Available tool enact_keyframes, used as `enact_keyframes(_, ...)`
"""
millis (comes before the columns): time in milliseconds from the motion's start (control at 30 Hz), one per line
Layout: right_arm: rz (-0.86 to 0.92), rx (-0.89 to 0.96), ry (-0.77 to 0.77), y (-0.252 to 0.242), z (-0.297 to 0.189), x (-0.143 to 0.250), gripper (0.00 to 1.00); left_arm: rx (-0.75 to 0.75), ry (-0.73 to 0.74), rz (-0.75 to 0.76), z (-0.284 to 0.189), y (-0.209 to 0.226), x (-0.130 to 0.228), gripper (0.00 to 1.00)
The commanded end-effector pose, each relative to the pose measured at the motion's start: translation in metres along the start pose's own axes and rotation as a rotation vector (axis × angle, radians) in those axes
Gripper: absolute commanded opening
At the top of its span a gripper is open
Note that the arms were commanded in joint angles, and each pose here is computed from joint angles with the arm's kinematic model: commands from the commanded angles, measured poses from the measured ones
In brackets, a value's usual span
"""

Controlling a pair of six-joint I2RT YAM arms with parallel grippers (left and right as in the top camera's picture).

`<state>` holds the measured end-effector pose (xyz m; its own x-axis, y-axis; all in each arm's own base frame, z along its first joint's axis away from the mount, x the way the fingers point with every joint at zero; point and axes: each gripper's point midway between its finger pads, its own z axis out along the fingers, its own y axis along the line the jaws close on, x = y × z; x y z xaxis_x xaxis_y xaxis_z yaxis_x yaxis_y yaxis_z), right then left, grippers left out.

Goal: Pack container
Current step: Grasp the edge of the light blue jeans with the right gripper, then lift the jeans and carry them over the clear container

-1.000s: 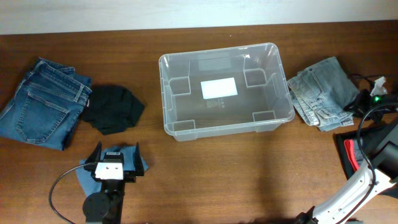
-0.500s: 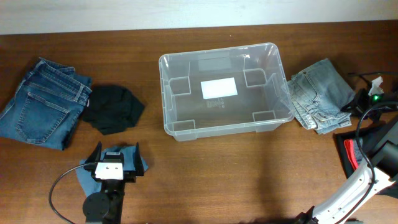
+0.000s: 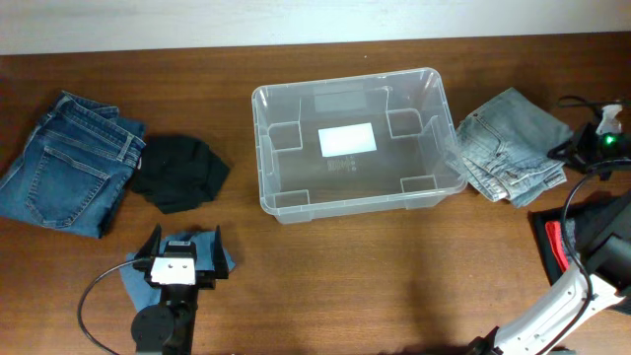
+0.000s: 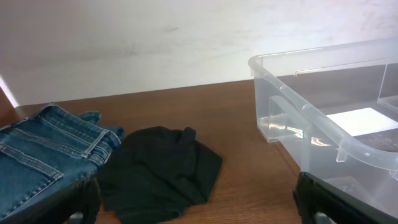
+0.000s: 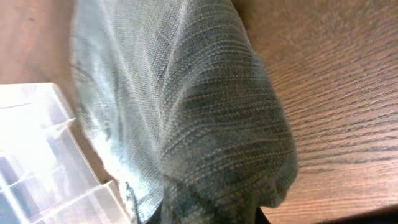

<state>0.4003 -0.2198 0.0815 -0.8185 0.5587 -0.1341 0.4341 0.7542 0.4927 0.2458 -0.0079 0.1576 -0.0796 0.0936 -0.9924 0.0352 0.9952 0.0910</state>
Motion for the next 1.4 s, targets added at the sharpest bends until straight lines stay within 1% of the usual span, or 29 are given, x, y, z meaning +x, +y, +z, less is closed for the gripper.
enact_keyframes(0,-0.1,-0.043,-0.133,0.042,-0.051,-0.016,0.04,-0.014,-0.002,0.016,0.0,0.003,0.001,1.0)
enact_keyframes(233,-0.174,-0.031,-0.257,0.076,-0.106,-0.015,0.04,-0.014,-0.002,0.016,0.0,0.003,0.001,1.0)
enact_keyframes(467,-0.317,-0.016,-0.36,0.137,-0.15,0.002,0.04,-0.014,-0.002,0.016,0.0,0.003,0.001,1.0)
enact_keyframes(533,-0.396,-0.013,-0.397,0.168,-0.165,0.014,0.04,-0.014,-0.002,0.016,0.0,0.003,0.001,1.0)
enact_keyframes(733,-0.609,-0.052,-0.454,0.235,-0.187,0.05,0.04,-0.014,-0.002,0.016,0.0,0.003,0.001,1.0)
enact_keyframes(900,-0.811,-0.131,-0.533,0.303,-0.211,0.087,0.04,-0.014,-0.002,0.016,0.0,0.003,0.001,1.0)
enact_keyframes(933,-0.841,-0.146,-0.537,0.312,-0.213,0.094,0.04,-0.014,-0.002,0.016,0.0,0.003,0.001,1.0)
enact_keyframes(967,-0.913,-0.177,-0.532,0.332,-0.213,0.11,0.04,-0.014,-0.002,0.016,0.0,0.003,0.001,1.0)
enact_keyframes(1100,-1.057,-0.233,-0.478,0.362,-0.198,0.141,0.04,-0.014,-0.002,0.016,0.0,0.003,0.001,1.0)
enact_keyframes(1233,-1.227,-0.258,-0.427,0.381,-0.183,0.168,0.04,-0.014,-0.001,0.016,0.0,0.003,0.002,1.0)
enact_keyframes(1333,-1.356,-0.199,-0.403,0.383,-0.172,0.18,0.04,-0.014,-0.002,0.016,0.0,0.003,0.001,1.0)
enact_keyframes(1367,-1.371,-0.179,-0.4,0.382,-0.17,0.18,0.04,-0.014,-0.002,0.016,0.0,0.003,0.001,1.0)
